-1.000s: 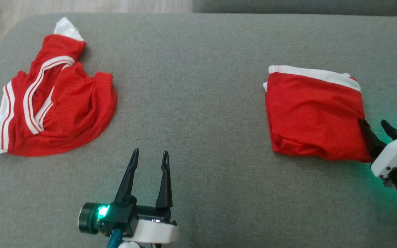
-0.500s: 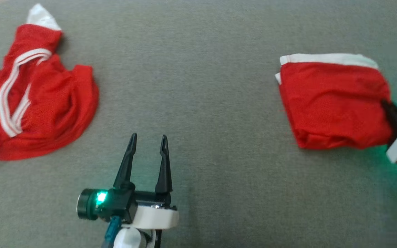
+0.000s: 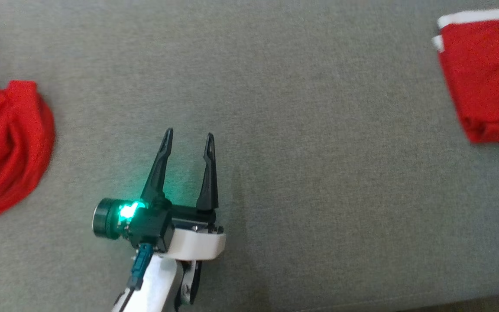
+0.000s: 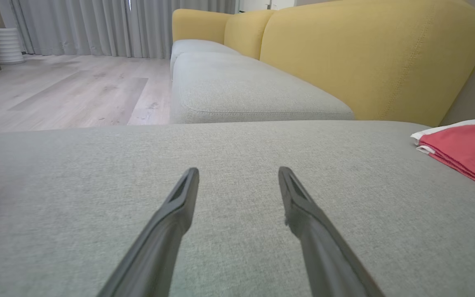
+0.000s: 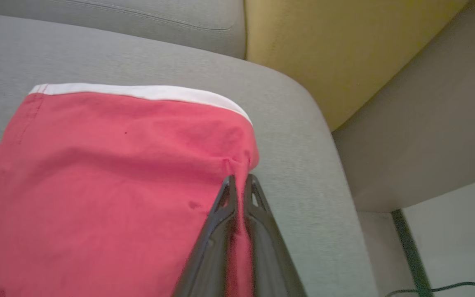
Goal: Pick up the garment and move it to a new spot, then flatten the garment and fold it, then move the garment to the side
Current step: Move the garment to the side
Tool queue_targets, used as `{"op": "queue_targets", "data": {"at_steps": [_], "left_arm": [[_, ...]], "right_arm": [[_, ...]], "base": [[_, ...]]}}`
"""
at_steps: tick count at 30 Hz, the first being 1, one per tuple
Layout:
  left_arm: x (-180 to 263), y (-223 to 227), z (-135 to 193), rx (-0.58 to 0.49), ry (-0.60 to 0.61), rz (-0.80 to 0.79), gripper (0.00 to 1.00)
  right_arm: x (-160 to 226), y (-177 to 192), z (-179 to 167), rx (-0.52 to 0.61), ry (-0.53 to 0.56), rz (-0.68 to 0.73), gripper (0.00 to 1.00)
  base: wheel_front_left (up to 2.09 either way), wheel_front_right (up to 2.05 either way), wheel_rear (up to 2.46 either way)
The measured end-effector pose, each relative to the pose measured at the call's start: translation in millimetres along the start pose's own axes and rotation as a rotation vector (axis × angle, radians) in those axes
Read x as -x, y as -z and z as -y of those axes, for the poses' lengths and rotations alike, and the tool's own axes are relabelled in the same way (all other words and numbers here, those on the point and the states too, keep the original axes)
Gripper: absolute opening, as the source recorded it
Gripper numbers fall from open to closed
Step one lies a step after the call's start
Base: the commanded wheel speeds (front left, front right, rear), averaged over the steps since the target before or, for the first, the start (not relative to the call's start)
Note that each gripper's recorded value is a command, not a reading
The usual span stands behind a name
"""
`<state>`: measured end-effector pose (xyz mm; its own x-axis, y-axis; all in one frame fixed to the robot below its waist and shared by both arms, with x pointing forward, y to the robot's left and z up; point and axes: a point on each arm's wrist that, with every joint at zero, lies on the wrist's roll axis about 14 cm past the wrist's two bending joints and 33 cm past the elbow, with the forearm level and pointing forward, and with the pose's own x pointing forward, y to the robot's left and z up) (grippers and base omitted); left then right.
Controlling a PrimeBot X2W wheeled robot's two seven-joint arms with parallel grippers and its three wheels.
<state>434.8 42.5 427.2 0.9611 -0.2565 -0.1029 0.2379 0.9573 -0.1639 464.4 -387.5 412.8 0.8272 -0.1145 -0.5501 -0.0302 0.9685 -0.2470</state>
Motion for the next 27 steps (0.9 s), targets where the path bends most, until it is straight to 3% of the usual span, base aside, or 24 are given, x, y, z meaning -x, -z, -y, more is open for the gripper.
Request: {"op": "queue_targets", "data": {"at_steps": [7, 8, 9, 13, 17, 27], "left_arm": [[-18.3, 14.8, 9.6, 0.019, 0.038, -0.022, 1.0], [-19.0, 16.0, 10.8, 0.02, 0.044, -0.025, 1.0], [-19.4, 16.2, 11.5, 0.019, 0.048, -0.025, 1.0], [-17.2, 8.3, 11.0, 0.011, 0.047, -0.009, 1.0], [-11.1, -6.3, 6.7, 0.011, 0.025, 0.019, 1.0], [47.3, -22.8, -6.3, -0.007, -0.059, 0.026, 1.0]], "right_arm": [[-2.4, -3.7, 46.9, 0.093, 0.132, -0.01, 0.0], [-2.0, -6.2, 51.7, 0.114, 0.147, -0.003, 0.4], [-1.6, -8.7, 56.1, 0.131, 0.162, 0.004, 1.0], [-1.5, -24.8, 61.3, 0.183, 0.202, 0.073, 1.0], [-4.9, -25.1, 36.3, 0.18, 0.177, 0.106, 1.0], [23.5, -1.4, -104.4, -0.012, -0.076, 0.215, 1.0]], "base": [[0.0, 0.0, 0.0], [0.0, 0.0, 0.0], [0.0, 0.0, 0.0], [0.0, 0.0, 0.0], [0.0, 0.0, 0.0], [0.0, 0.0, 0.0]]}}
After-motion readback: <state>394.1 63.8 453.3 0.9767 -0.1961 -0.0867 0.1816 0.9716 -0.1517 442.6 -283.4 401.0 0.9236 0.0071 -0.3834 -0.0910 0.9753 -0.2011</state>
